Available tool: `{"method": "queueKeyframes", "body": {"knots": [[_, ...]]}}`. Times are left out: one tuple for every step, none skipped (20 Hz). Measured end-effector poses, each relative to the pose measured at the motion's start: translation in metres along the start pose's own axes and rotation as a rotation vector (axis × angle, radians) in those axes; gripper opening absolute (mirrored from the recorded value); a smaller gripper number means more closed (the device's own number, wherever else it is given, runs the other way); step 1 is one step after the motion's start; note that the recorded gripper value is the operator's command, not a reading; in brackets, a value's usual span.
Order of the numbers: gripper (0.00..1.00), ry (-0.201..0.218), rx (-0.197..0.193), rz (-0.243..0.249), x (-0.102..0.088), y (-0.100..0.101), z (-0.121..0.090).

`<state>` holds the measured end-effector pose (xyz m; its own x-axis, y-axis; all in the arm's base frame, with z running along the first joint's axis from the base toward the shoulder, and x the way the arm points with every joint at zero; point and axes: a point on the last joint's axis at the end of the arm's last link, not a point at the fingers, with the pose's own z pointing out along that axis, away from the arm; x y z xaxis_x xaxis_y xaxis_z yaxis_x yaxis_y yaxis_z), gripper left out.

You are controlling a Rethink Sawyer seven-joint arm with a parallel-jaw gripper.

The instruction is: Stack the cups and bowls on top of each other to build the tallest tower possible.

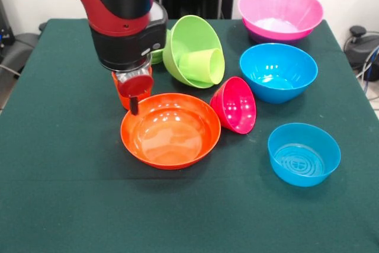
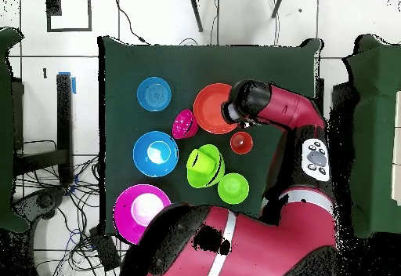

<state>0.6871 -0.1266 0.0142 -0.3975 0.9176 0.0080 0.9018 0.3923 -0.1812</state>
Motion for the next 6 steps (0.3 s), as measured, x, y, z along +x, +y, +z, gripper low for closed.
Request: {"method": "queueKeyframes", "body": {"knots": [[1.00, -0.028, 0.015, -0.018, -0.0020, -0.0026, -0.0007], [1.00, -0.041, 0.022, -0.027, -0.0032, -0.0037, -0.0013], [1.00, -0.063, 0.032, -0.042, -0.0049, -0.0051, -0.0022], [1.00, -0.099, 0.049, -0.067, -0.0084, -0.0074, -0.0038], [1.00, -0.110, 0.054, -0.072, -0.0101, -0.0082, -0.0044], [1.00, -0.114, 0.055, -0.075, -0.0110, -0.0086, -0.0048]]}}
